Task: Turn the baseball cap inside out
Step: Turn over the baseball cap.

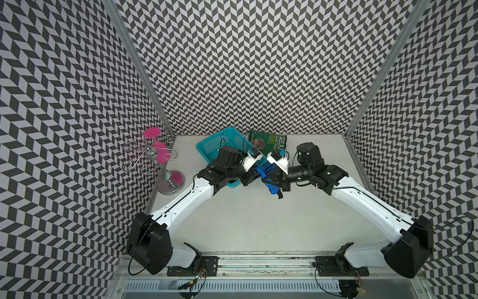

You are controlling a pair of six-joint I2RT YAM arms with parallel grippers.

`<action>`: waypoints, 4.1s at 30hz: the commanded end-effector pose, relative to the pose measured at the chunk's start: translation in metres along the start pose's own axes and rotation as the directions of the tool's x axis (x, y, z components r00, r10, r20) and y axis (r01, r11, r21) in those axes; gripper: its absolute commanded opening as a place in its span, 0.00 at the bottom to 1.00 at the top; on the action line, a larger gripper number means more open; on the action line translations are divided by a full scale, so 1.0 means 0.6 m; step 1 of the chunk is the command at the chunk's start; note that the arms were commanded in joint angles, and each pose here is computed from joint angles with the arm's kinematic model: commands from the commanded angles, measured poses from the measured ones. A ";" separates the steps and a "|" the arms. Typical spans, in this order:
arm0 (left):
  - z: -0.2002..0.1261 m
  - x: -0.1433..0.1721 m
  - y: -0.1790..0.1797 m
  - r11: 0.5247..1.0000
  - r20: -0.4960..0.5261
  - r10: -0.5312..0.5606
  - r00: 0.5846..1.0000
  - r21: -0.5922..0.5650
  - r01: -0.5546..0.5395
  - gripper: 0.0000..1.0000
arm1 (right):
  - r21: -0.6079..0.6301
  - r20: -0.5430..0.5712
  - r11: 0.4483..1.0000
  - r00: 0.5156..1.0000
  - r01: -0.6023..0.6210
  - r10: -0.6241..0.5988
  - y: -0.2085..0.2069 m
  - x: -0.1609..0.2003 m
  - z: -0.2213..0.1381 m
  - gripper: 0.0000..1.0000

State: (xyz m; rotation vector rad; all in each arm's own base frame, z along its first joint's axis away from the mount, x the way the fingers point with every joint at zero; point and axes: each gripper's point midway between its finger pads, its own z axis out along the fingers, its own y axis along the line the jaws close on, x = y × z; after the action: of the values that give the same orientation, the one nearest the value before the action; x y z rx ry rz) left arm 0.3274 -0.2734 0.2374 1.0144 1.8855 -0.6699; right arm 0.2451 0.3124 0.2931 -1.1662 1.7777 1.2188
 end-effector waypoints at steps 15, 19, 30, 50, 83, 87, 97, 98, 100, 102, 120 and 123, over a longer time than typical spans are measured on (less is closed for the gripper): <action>-0.126 -0.044 -0.025 0.998 0.256 -0.010 0.967 -0.065 0.028 1.00 | -0.110 0.191 0.979 0.963 -0.172 0.190 -0.023 -0.060 -0.061 0.00; -0.136 -0.078 -0.088 0.985 0.342 -0.082 0.936 0.169 0.025 0.94 | -0.127 0.195 0.979 0.964 -0.156 0.179 -0.015 -0.065 -0.064 0.00; -0.093 -0.102 -0.171 0.865 0.300 -0.190 0.935 0.502 0.015 0.68 | -0.184 0.206 0.975 0.965 -0.127 0.164 0.018 -0.084 -0.080 0.00; -0.075 -0.099 -0.176 0.849 0.290 -0.239 0.927 0.525 0.055 0.00 | -0.138 0.221 0.983 0.963 -0.124 0.153 0.013 -0.099 -0.086 0.19; -0.129 -0.188 -0.104 0.898 0.547 -0.407 0.732 0.386 0.211 0.00 | -0.061 0.382 0.965 0.887 -0.256 0.260 0.014 -0.106 -0.104 0.69; -0.129 -0.189 -0.105 0.897 0.547 -0.408 0.731 0.388 0.210 0.00 | -0.081 0.372 0.964 0.890 -0.252 0.264 0.017 -0.107 -0.101 0.59; -0.129 -0.192 -0.108 0.893 0.544 -0.410 0.732 0.403 0.201 0.00 | -0.103 0.354 0.960 0.892 -0.261 0.281 0.009 -0.107 -0.089 0.55; -0.129 -0.191 -0.108 0.893 0.544 -0.410 0.732 0.403 0.201 0.00 | -0.108 0.353 0.960 0.893 -0.258 0.279 0.010 -0.109 -0.089 0.54; -0.129 -0.190 -0.108 0.893 0.543 -0.409 0.733 0.402 0.201 0.00 | -0.113 0.351 0.960 0.894 -0.255 0.278 0.011 -0.112 -0.089 0.45; -0.127 -0.188 -0.108 0.893 0.540 -0.410 0.735 0.400 0.204 0.00 | -0.113 0.355 0.960 0.892 -0.257 0.280 0.010 -0.115 -0.089 0.31; -0.136 -0.128 -0.119 0.893 0.436 -0.371 0.820 0.410 0.186 0.00 | 0.248 0.382 0.920 0.904 -0.303 0.194 -0.108 -0.100 -0.131 0.00; -0.147 -0.124 -0.136 0.868 0.401 -0.365 0.840 0.473 0.151 0.00 | 0.315 0.352 0.902 0.919 -0.296 0.179 -0.136 -0.087 -0.127 0.00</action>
State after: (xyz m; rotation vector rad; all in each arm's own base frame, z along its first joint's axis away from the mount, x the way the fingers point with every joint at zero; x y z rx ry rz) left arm 0.2636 -0.2776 0.3460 0.6235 1.4984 -1.3443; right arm 0.3137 0.2541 0.3459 -0.5375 1.8098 1.2341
